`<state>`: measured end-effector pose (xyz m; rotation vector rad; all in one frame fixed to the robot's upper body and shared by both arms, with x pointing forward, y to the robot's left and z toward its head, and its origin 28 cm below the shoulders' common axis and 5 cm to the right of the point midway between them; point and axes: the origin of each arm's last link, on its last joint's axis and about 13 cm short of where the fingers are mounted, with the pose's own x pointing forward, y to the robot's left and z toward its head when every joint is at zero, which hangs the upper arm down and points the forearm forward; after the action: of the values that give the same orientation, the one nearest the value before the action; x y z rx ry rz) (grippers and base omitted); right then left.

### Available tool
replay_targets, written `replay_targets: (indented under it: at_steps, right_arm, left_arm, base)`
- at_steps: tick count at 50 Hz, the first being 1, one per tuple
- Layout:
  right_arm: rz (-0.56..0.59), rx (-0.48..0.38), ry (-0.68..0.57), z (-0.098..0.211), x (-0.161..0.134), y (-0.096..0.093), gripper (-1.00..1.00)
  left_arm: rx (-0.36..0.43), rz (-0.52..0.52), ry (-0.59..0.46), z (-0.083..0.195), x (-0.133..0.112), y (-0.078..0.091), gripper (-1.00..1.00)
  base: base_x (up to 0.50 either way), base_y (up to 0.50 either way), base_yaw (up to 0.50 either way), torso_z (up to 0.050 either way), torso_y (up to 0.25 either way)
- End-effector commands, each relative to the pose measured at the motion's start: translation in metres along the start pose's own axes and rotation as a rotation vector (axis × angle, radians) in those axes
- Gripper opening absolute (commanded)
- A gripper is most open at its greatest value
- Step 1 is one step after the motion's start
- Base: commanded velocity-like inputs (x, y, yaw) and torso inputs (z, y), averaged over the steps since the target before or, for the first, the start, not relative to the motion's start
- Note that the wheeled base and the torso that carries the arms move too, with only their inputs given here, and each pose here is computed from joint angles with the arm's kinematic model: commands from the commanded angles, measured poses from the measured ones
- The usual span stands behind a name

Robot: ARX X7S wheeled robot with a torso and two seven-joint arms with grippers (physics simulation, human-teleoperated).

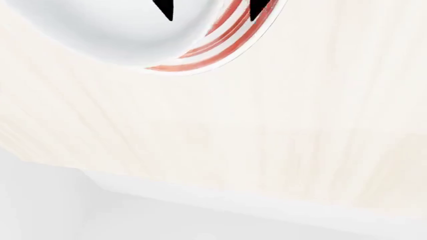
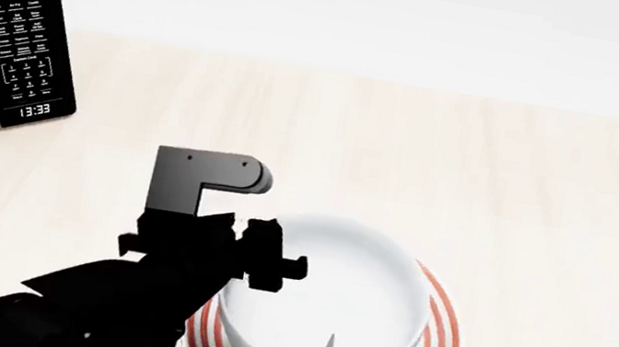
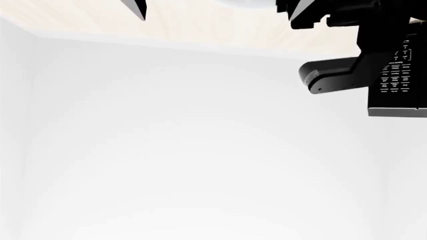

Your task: Pick up the white bowl and put it on the plate.

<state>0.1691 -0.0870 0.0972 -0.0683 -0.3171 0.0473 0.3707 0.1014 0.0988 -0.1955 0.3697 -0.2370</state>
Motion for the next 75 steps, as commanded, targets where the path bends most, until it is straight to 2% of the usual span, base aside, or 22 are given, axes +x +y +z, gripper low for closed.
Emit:
replay_targets:
  at_steps: [1, 7, 10, 13, 17, 23, 28, 32, 38, 47, 54, 58, 69, 72, 73, 75]
  right_arm:
    - [-0.011, -0.021, -0.016, -0.001, 0.003, -0.002, 1.0]
    - [-0.011, -0.021, -0.016, 0.0, 0.003, -0.002, 1.0]
    - [-0.013, -0.021, -0.017, 0.0, 0.003, -0.002, 1.0]
    - [-0.012, -0.021, -0.018, 0.001, 0.003, -0.002, 1.0]
    - [-0.013, -0.022, -0.019, 0.001, 0.004, -0.002, 1.0]
    - [-0.024, -0.031, -0.027, 0.004, 0.005, -0.004, 1.0]
    - [-0.05, -0.039, -0.043, 0.01, 0.006, -0.01, 1.0]
    - [-0.064, -0.046, -0.051, 0.013, 0.006, -0.014, 1.0]
    - [-0.069, -0.07, -0.077, 0.022, 0.006, -0.016, 1.0]
    - [-0.06, -0.072, -0.083, 0.024, 0.005, -0.014, 1.0]
    - [-0.058, -0.071, -0.102, 0.031, 0.004, -0.014, 1.0]
    - [-0.057, -0.073, -0.112, 0.033, 0.003, -0.014, 1.0]
    - [-0.05, -0.078, -0.15, 0.046, 0.002, -0.013, 1.0]
    - [-0.047, -0.077, -0.164, 0.051, 0.001, -0.013, 1.0]
    - [-0.044, -0.078, -0.169, 0.052, 0.0, -0.013, 1.0]
    - [-0.041, -0.079, -0.177, 0.055, 0.0, -0.012, 1.0]
  left_arm:
    - [0.011, -0.036, -0.042, 0.008, 0.002, -0.009, 1.0]
    - [0.018, -0.026, -0.05, 0.009, 0.003, -0.007, 1.0]
    - [0.057, -0.009, -0.087, 0.016, 0.004, -0.005, 1.0]
    - [0.151, 0.013, -0.174, 0.028, 0.001, -0.008, 1.0]
    - [0.228, 0.029, -0.271, 0.039, -0.013, -0.007, 1.0]
    - [0.347, 0.063, -0.416, 0.042, -0.037, -0.003, 1.0]
    - [0.411, 0.101, -0.528, 0.042, -0.056, 0.001, 1.0]
    - [0.395, 0.131, -0.573, 0.043, -0.065, 0.004, 1.0]
    - [0.477, 0.169, -0.668, 0.035, -0.085, 0.01, 1.0]
    - [0.524, 0.212, -0.741, 0.022, -0.109, 0.017, 1.0]
    - [0.556, 0.25, -0.759, 0.007, -0.122, 0.027, 1.0]
    - [0.574, 0.299, -0.807, 0.003, -0.135, 0.032, 1.0]
    - [0.561, 0.308, -0.842, -0.006, -0.16, 0.033, 1.0]
    - [0.578, 0.316, -0.875, -0.007, -0.167, 0.032, 1.0]
    - [0.621, 0.322, -0.911, -0.007, -0.17, 0.03, 1.0]
    - [0.597, 0.312, -0.897, -0.006, -0.172, 0.029, 1.0]
  base:
    - [0.0, 0.0, 0.0, 0.0, 0.0]
    - [0.0, 0.0, 0.0, 0.0, 0.0]
    - [0.0, 0.0, 0.0, 0.0, 0.0]
    - [0.0, 0.0, 0.0, 0.0, 0.0]
    - [0.0, 0.0, 0.0, 0.0, 0.0]
    - [0.0, 0.0, 0.0, 0.0, 0.0]
    - [0.0, 0.0, 0.0, 0.0, 0.0]
    - [0.0, 0.0, 0.0, 0.0, 0.0]
    - [0.0, 0.0, 0.0, 0.0, 0.0]
    - [0.0, 0.0, 0.0, 0.0, 0.0]
    - [0.0, 0.0, 0.0, 0.0, 0.0]
    - [0.0, 0.0, 0.0, 0.0, 0.0]
    - [0.0, 0.0, 0.0, 0.0, 0.0]
    - [0.0, 0.0, 0.0, 0.0, 0.0]
    - [0.0, 0.0, 0.0, 0.0, 0.0]
    - [0.0, 0.0, 0.0, 0.0, 0.0]
